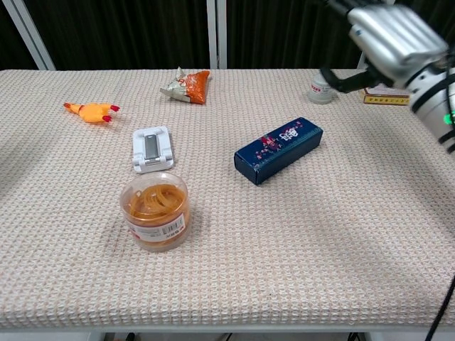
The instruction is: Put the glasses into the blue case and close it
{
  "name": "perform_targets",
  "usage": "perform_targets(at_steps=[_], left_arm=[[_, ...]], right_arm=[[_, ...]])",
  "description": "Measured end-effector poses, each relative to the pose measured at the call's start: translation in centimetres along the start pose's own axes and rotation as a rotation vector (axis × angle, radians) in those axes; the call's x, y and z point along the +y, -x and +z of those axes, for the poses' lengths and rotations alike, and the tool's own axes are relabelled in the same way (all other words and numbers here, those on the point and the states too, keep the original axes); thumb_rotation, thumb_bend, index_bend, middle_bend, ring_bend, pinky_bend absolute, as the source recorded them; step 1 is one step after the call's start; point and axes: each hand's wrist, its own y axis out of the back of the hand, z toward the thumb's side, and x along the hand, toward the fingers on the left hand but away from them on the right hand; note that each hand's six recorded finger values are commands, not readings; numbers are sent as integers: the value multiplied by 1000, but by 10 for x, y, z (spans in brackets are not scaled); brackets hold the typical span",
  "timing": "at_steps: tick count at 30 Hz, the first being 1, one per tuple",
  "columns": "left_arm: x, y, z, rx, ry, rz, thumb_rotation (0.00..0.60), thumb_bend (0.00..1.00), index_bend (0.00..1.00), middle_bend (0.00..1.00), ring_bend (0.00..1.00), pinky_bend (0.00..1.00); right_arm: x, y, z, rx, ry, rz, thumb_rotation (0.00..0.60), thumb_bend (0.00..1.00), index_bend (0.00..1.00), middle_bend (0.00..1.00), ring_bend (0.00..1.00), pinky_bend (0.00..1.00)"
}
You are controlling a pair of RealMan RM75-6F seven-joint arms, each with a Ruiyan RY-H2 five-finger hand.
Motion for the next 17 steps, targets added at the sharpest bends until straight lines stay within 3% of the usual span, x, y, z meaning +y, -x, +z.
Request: perform_targets(at_steps=[4, 9, 14, 17], left_arm=[[5, 8, 4, -2, -22, 26, 600, 241, 111, 65, 34, 160], [12, 23, 5, 10, -76, 67, 599, 241, 110, 65, 34, 156], [17, 37, 2, 41, -137, 99, 586, 223, 109, 65, 33, 152], [19, 44, -1, 62, -181, 103, 561, 213, 108, 65, 33, 150]], right_arm=[[42, -30, -40, -74, -15, 16, 600, 333, 0, 0, 0, 0], [93, -93, -100, -269, -105, 132, 600, 327, 0, 0, 0, 0], [103, -167, -137, -470, -155, 270, 600, 327, 0, 0, 0, 0], [100, -184, -142, -515, -134, 300, 600, 327, 0, 0, 0, 0]])
